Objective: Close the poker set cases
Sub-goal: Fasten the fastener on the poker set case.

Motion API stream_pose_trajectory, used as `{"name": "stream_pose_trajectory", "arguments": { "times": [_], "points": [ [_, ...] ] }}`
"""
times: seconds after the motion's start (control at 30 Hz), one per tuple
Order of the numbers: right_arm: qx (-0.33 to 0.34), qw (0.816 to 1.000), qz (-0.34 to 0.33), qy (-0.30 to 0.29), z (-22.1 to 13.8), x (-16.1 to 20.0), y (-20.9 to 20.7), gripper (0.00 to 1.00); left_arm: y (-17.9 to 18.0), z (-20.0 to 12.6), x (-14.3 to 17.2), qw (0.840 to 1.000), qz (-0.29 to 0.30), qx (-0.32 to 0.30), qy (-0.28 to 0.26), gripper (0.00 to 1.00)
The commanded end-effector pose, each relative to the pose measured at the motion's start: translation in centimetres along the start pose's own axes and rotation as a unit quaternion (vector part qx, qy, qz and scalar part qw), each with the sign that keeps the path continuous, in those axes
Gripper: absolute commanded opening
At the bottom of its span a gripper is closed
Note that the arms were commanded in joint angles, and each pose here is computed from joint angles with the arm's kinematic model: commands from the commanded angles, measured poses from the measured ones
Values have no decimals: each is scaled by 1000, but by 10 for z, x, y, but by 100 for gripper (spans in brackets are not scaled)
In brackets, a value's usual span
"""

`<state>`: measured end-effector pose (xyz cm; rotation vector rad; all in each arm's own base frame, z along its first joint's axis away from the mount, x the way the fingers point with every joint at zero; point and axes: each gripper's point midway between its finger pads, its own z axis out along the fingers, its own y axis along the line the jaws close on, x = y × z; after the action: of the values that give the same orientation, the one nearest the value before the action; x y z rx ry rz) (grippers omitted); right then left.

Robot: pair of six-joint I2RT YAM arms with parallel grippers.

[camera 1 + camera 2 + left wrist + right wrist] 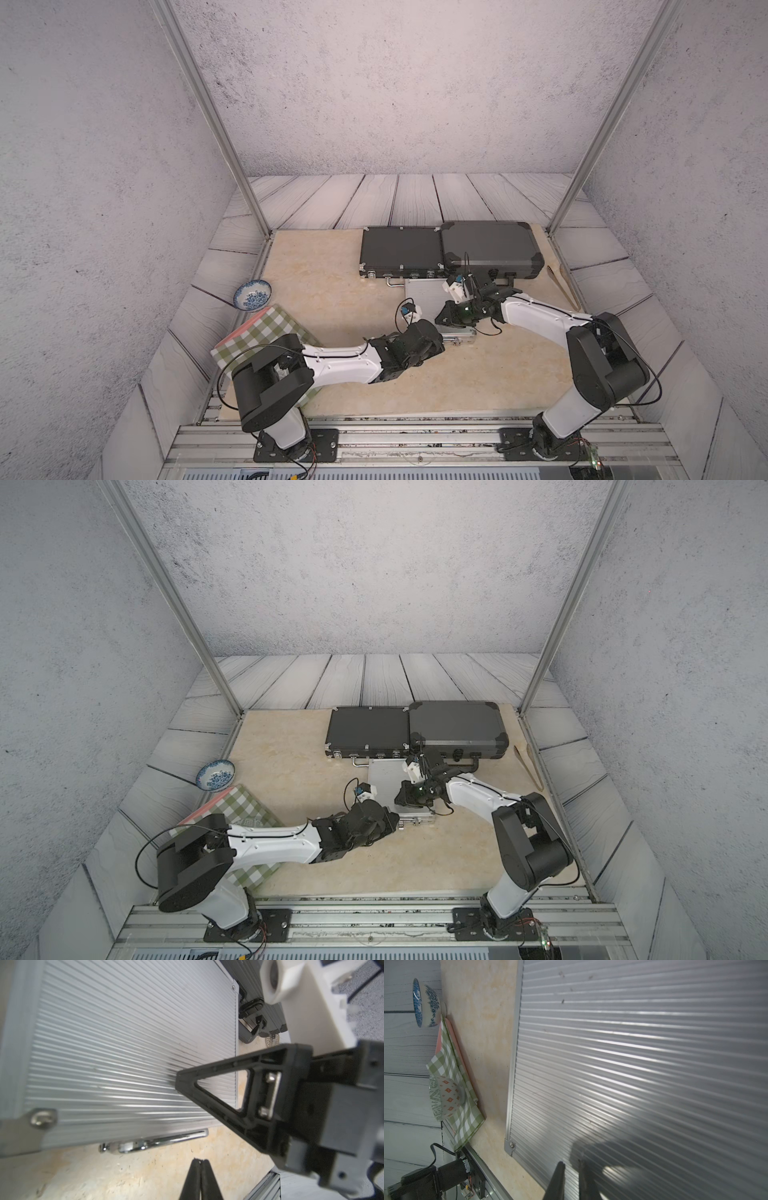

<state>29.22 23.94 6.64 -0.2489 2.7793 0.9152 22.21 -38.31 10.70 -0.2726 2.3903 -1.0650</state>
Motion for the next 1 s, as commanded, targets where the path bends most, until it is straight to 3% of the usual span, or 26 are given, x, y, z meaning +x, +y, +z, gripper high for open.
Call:
{"name": "stream_pose_trajectory", "arguments": {
  "times": [0.0, 0.57, 0.97],
  "points": [
    [128, 978, 81, 147, 20, 91, -71, 17, 5, 3, 12, 999, 36, -21, 12, 7],
    [130, 977, 81, 147, 17, 92, -73, 17, 23, 47, 33, 995, 73, -65, 34, 0],
    [129, 977, 82, 149, 18, 94, -76, 17, 42, 48, 27, 992, 73, -96, 20, 0]
  ]
}}
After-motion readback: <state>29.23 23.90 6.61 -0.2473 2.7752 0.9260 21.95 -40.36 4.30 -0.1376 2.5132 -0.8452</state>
